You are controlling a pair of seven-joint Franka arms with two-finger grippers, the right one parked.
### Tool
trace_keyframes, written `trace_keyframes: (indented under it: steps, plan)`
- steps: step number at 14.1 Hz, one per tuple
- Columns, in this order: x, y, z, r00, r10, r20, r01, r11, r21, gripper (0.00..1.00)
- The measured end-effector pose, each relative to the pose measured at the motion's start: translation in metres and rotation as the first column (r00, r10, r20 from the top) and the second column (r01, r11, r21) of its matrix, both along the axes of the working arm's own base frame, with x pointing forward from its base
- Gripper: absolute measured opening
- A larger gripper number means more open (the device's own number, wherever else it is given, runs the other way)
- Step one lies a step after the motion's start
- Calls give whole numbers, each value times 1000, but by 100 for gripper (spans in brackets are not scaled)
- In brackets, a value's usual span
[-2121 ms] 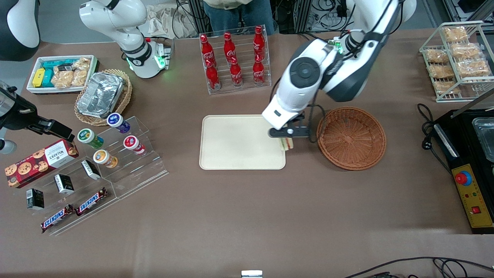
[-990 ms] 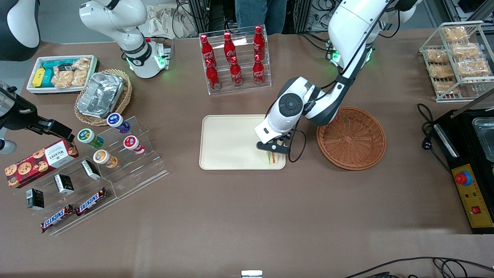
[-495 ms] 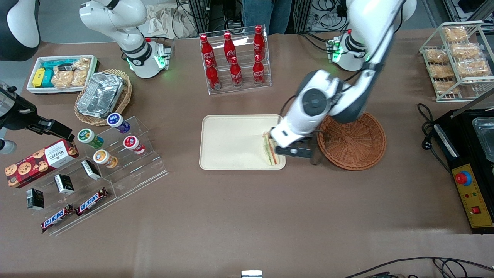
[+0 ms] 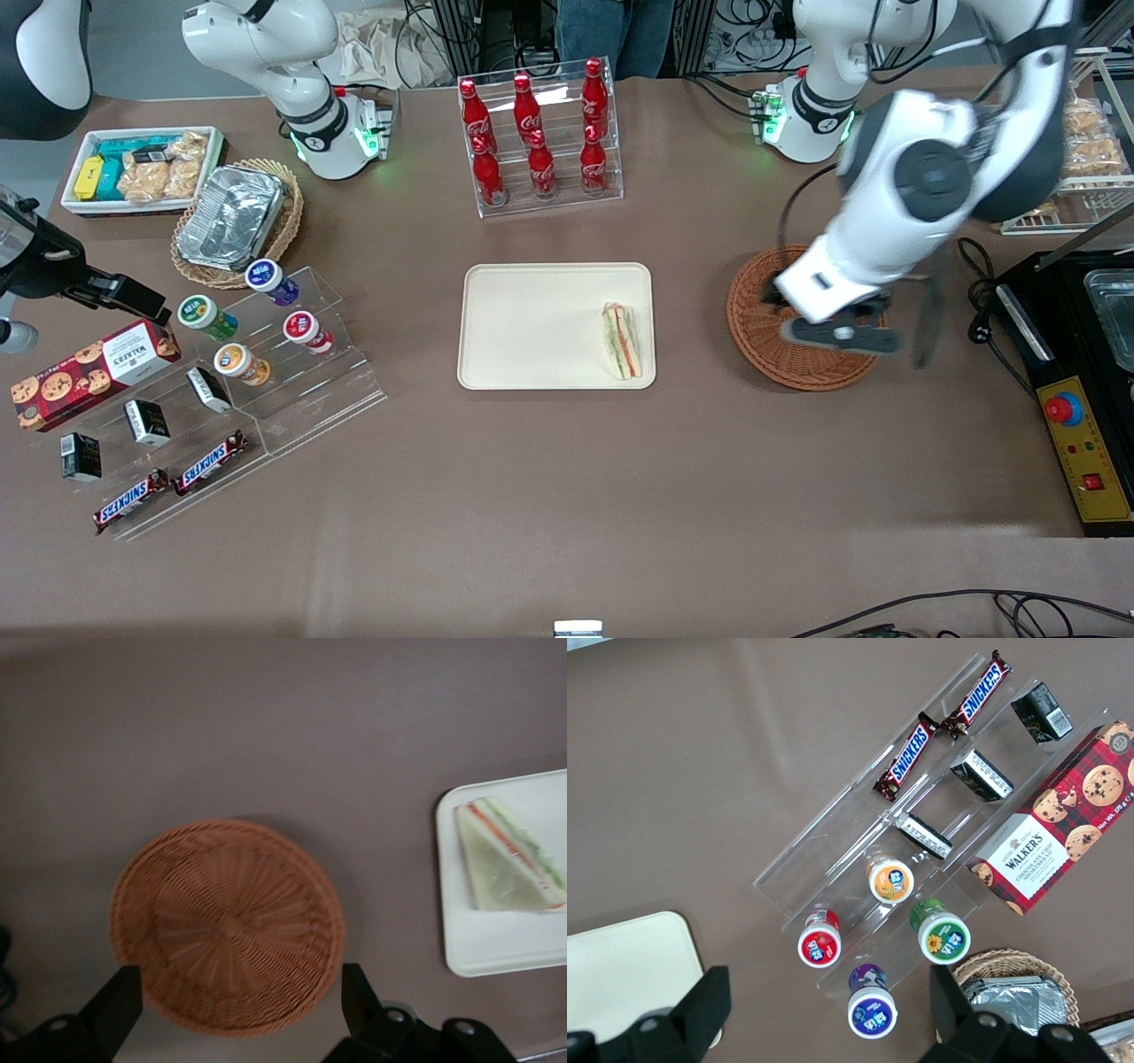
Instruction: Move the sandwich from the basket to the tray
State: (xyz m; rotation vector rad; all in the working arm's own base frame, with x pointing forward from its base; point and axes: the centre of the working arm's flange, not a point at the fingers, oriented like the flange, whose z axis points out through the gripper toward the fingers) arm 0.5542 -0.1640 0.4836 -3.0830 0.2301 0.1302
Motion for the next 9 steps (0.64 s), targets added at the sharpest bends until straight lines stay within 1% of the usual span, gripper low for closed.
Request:
trace_keyframes:
  steps: [1, 4, 7, 8, 9]
  plan:
    - [-1, 17, 7, 1000, 23, -7, -23, 1000, 9, 100]
    - [0, 38, 19, 999, 27, 17, -28, 998, 57, 100]
    - [4, 69, 33, 999, 3, 36, -5, 998, 66, 100]
    - [3, 77, 39, 999, 0, 33, -2, 998, 68, 100]
    - [2, 85, 46, 1000, 6, 22, -8, 997, 71, 100]
